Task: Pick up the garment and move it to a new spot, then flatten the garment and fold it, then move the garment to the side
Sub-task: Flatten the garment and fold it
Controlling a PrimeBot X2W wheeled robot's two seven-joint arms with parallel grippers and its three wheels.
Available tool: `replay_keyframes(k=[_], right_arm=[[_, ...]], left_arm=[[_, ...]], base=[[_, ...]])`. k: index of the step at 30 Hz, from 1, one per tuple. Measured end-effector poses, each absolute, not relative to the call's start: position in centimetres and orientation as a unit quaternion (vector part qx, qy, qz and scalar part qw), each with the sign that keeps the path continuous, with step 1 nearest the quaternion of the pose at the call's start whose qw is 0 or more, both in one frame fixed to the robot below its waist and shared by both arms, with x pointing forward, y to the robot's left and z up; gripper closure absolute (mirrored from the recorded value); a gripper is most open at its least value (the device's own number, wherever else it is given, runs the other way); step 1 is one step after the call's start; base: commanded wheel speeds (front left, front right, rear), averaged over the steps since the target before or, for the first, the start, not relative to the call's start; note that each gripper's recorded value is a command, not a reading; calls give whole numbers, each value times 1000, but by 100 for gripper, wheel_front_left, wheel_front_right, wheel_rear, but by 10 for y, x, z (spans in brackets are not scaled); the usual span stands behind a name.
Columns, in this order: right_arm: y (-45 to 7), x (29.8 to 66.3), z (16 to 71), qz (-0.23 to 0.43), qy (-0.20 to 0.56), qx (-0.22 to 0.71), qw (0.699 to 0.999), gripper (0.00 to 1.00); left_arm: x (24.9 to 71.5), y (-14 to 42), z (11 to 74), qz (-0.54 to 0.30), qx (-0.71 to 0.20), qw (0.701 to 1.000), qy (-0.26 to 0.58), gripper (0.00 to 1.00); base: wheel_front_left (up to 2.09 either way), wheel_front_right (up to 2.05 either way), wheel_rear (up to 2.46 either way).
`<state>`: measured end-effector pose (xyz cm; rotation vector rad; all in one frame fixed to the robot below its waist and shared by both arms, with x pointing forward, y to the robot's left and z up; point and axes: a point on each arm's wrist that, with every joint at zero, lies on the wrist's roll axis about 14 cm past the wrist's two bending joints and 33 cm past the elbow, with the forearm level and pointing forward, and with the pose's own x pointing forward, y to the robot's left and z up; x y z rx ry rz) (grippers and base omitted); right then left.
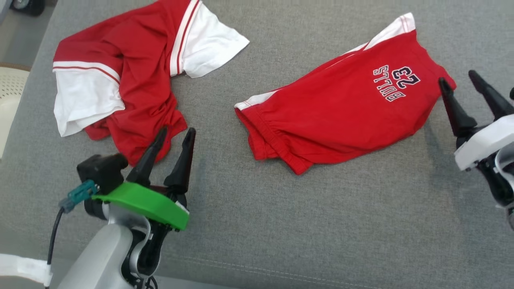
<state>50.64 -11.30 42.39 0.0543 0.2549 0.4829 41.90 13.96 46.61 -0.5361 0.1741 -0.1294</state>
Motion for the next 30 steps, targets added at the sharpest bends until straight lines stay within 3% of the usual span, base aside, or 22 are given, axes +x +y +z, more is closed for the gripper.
replay_keyframes(k=[8, 12, 22, 30], right_arm=[[-126, 452, 420, 202, 133, 49, 969, 0], [-133, 442, 431, 190, 124, 55, 972, 0], [-158, 455, 442, 151, 108, 59, 981, 0], [-169, 495, 429, 114, 127, 85, 982, 0]], left_arm=[[383, 159, 476, -40, -219, 973, 55, 0], [372, 161, 492, -48, -202, 978, 31, 0], [365, 146, 513, -78, -175, 982, -4, 0], [365, 148, 512, -70, -163, 984, -5, 0]], base=[[0, 0, 0], [0, 0, 0], [0, 0, 0], [0, 0, 0]])
